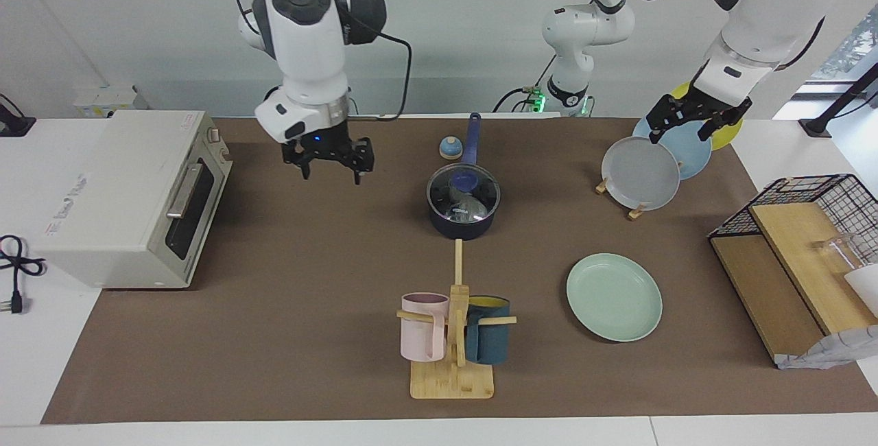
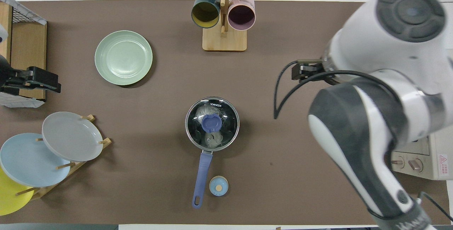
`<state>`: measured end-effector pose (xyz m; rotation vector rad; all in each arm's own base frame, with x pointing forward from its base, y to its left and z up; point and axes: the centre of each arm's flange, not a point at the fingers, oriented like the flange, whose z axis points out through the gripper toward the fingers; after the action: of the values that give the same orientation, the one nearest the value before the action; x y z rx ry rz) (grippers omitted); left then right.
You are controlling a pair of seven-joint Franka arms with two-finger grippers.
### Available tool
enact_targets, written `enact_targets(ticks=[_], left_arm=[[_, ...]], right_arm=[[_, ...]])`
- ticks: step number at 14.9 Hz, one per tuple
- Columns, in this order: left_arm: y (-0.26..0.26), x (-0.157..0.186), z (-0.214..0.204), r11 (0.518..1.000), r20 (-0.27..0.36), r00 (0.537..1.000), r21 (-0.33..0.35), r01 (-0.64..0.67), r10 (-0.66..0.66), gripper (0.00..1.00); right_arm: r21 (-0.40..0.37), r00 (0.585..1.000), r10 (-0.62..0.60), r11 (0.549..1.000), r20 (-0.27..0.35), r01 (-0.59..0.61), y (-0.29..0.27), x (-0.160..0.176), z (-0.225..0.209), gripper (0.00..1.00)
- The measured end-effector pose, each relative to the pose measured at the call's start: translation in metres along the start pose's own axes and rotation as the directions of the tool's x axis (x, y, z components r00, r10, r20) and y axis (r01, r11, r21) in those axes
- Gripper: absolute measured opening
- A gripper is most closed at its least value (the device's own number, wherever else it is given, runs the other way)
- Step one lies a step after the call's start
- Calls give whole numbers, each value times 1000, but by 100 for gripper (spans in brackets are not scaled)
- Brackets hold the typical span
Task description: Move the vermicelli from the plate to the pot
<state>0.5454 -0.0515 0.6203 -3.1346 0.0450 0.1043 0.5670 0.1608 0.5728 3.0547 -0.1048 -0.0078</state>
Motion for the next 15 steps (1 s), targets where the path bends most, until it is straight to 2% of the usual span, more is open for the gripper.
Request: enact_targets(ticks=[3,6,10,13,15], left_arm=[[2,0,0,1000,0,1000,0,-4,4,100],[2,0,0,1000,0,1000,0,-4,4,100],[0,0,0,1000,0,1000,0,0,0,100],[-1,0,0,1000,0,1000,0,3,-3,100],[-1,0,0,1000,0,1000,0,3,-3,100]], right_arm=[[-7,996,-79,997,30,79,73,-21,-42,100],[-1,993,-99,995,60,99,119,-32,-50,100],[-1,992,-89,996,88,90,133,-30,-36,100],[4,990,-132,991,46,132,141,-23,-35,100],[7,988,-146,989,53,146,155,-19,-30,100]])
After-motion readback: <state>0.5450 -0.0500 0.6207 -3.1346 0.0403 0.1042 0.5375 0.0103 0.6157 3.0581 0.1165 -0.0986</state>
